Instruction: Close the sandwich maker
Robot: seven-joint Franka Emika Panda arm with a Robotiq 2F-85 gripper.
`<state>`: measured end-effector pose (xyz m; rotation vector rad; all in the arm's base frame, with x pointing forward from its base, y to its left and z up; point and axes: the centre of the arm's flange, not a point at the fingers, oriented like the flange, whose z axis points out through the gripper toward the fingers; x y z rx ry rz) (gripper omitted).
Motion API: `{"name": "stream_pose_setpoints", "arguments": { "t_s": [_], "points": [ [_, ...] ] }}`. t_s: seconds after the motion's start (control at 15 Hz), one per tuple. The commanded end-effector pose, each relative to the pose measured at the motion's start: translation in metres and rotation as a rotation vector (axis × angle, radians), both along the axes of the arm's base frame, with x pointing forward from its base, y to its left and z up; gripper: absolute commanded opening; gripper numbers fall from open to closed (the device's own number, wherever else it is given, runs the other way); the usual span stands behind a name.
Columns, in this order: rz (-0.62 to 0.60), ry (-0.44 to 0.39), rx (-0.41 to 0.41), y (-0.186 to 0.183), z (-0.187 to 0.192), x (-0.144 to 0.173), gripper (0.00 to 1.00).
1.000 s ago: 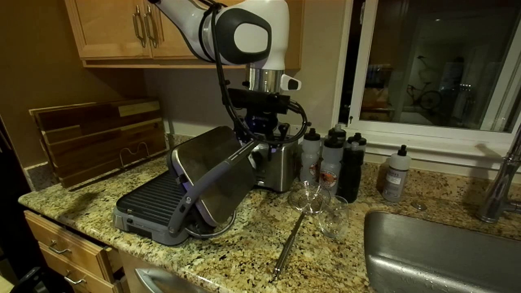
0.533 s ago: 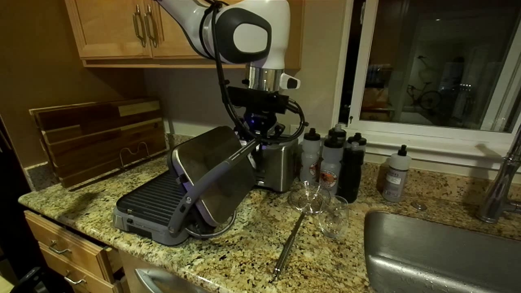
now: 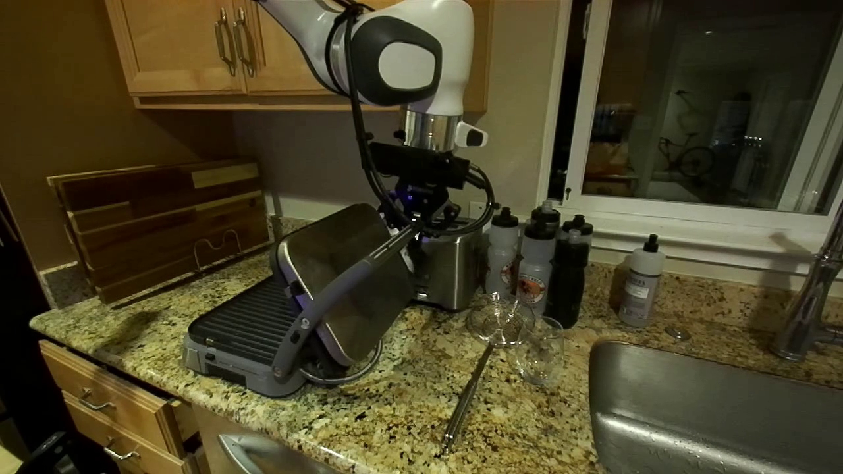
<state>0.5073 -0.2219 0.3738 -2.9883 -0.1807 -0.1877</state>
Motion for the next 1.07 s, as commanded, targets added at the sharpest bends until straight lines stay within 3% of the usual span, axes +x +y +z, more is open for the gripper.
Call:
{"name": "stream_pose_setpoints", "arguments": {
  "t_s": [0.0,0.07,0.53,0.6,1.0],
  "points": [
    [0.007,-0.031,0.021,-0.009,0.007,0.002,0.04],
    [0.0,-0.002,0.004,-0.001,0.0,0.0,0.08],
    [-0.002,-0.003,0.006,-0.001,0.0,0.0,0.08],
    [-0.002,-0.003,0.006,-0.001,0.0,0.0,0.04],
    [0.076,0.004,-0.054,0.048,0.022,-0.005,0.04]
  ]
}}
